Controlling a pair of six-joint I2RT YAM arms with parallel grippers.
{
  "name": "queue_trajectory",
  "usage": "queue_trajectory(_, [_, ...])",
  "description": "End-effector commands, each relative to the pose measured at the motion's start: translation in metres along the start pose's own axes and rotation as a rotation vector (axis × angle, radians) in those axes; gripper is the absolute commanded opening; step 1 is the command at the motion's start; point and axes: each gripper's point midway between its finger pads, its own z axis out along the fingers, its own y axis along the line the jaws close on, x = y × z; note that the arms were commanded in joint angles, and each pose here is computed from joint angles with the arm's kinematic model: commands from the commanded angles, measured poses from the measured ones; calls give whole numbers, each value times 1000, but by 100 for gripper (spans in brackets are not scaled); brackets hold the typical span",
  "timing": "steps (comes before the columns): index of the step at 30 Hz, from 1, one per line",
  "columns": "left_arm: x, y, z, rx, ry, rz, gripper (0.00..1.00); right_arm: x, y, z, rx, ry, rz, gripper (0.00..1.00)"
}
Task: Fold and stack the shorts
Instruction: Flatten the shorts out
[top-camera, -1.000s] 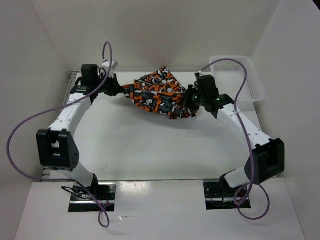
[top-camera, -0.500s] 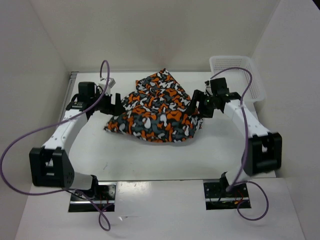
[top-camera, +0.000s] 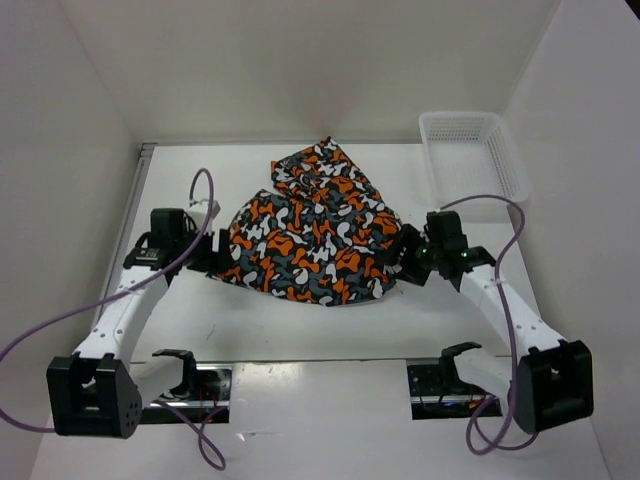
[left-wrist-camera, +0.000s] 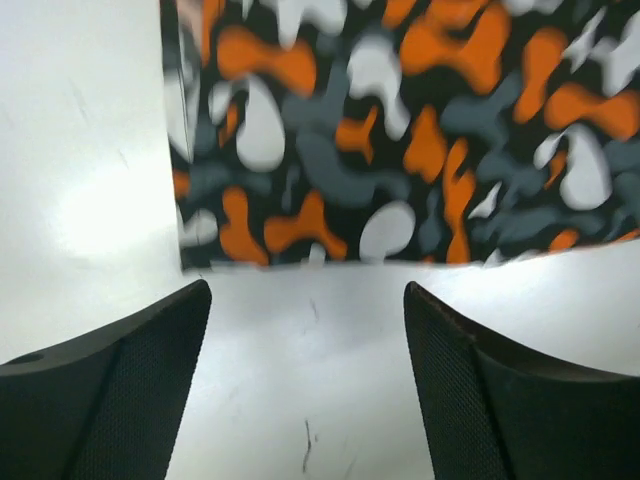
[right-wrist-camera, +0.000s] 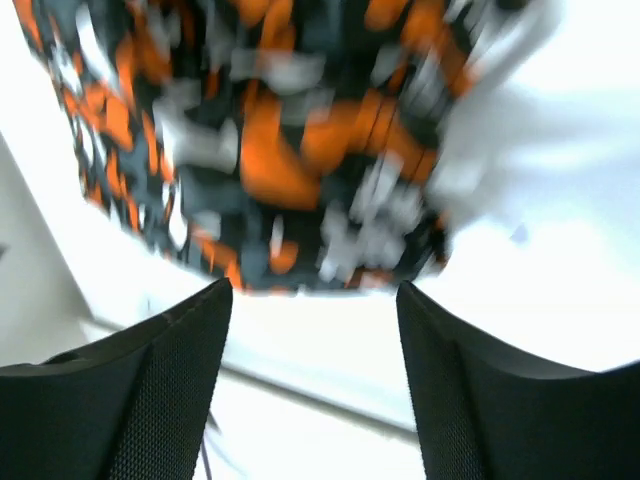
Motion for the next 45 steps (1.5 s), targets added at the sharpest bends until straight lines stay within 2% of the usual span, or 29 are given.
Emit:
queue_trajectory(1, [46,9,-2,-61,96,-30,86,26,13,-1,-38,-17,195,75])
queue_trajectory(3, [66,8,-1,-59,126,-39,88,24,2,-9,-6,-80,242,77])
queue_trajectory(6, [71,10,5,-61,108,-34,88,23,0,-28,-13,-145,276,77])
queue_trajectory(7, [86,12,13,-57,150,-47,85,26,-3,-29,-17,-147,299,74])
queue_trajectory(8, [81,15,22,-59,125,-39,85,30,-1,-32,-44,-143,308,72])
queue_trajectory(10, [89,20,37,-55,182,-56,84,44,-7,-25,-56,-104,345,71])
queue_trajectory(11, [79,22,42,-55,176,-55,85,47,-6,-24,-73,-96,336,71])
queue_trajectory(13, [87,24,53,-42,235,-74,90,53,-12,-20,-60,-87,350,71])
queue_trajectory(15, [92,29,57,-56,254,-86,98,58,-19,-16,-51,-81,353,71])
queue_trajectory(21, [106,33,63,-75,255,-83,100,73,-31,1,-79,-53,417,71])
queue_trajectory(23, [104,32,69,-58,233,-80,86,72,-29,5,-107,-59,410,71])
queue_trajectory(25, [102,32,73,-47,232,-81,63,76,-32,9,-109,-46,421,71])
queue_trajectory(26, [97,33,75,-47,235,-82,42,73,-28,9,-128,-57,415,70])
queue_trajectory(29, [86,36,75,-59,219,-75,16,69,-25,14,-136,-65,406,70])
queue_trajectory(30, [80,38,74,-70,213,-72,5,71,-29,18,-122,-57,401,70])
queue_trajectory(31, [78,38,73,-70,213,-72,0,70,-28,21,-122,-57,401,69])
queue_trajectory(37, [55,34,66,-53,168,-60,0,71,-31,46,-71,-41,390,64])
queue_trajectory(39, [36,32,58,-57,117,-44,0,58,-23,51,-81,-71,386,63])
queue_trajectory(41, [28,30,49,-58,97,-38,0,50,-23,62,-41,-70,362,55])
queue_trajectory(42, [17,30,46,-61,69,-29,0,41,-24,67,-17,-94,344,49])
queue_trajectory(43, [17,29,44,-61,70,-29,0,21,-6,67,-30,-127,314,35])
queue_trajectory(45, [3,28,38,-63,38,-19,0,10,-9,81,51,-113,229,13])
